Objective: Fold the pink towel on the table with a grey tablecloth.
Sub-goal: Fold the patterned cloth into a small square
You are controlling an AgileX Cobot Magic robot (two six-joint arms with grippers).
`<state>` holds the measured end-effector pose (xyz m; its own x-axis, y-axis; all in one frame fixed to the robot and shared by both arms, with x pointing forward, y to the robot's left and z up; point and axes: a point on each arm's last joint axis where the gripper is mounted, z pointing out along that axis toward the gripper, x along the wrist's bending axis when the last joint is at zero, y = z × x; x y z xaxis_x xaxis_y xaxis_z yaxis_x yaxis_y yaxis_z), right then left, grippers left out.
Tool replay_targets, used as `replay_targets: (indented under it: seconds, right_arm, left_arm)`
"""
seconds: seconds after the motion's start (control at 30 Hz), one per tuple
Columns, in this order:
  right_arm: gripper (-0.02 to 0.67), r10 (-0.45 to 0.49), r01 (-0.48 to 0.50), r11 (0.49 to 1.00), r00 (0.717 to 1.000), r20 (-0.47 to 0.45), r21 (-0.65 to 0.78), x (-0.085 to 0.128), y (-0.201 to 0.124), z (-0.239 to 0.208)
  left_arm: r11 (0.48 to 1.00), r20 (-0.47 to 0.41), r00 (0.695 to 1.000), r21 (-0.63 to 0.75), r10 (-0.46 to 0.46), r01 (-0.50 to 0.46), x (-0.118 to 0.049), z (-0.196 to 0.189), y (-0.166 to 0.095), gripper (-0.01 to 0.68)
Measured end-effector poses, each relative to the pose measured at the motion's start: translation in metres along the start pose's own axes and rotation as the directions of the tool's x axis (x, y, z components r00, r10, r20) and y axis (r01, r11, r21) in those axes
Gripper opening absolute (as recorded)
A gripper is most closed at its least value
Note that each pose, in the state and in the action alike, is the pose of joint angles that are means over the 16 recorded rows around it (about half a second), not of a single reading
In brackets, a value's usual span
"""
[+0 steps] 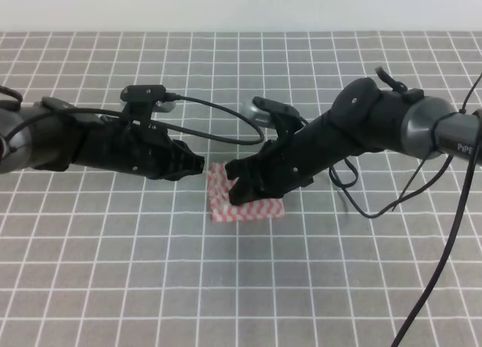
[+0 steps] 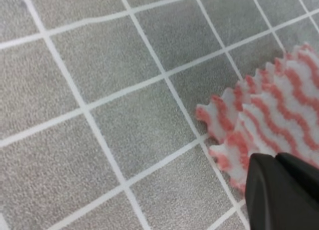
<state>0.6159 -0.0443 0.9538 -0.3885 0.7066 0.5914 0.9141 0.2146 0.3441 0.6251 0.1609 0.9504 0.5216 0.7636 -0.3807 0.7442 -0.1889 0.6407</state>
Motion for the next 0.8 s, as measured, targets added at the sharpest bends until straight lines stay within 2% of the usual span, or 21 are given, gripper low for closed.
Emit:
replay_targets:
  seconds: [0.8]
  right_arm:
    - [-0.015, -0.050, 0.050, 0.998, 0.999, -0.021, 0.031, 0.019, -0.005, 0.007]
  left_arm:
    - [1.000, -0.014, 1.000, -0.022, 0.005, -0.006, -0.001, -0.005, 0.004, -0.003]
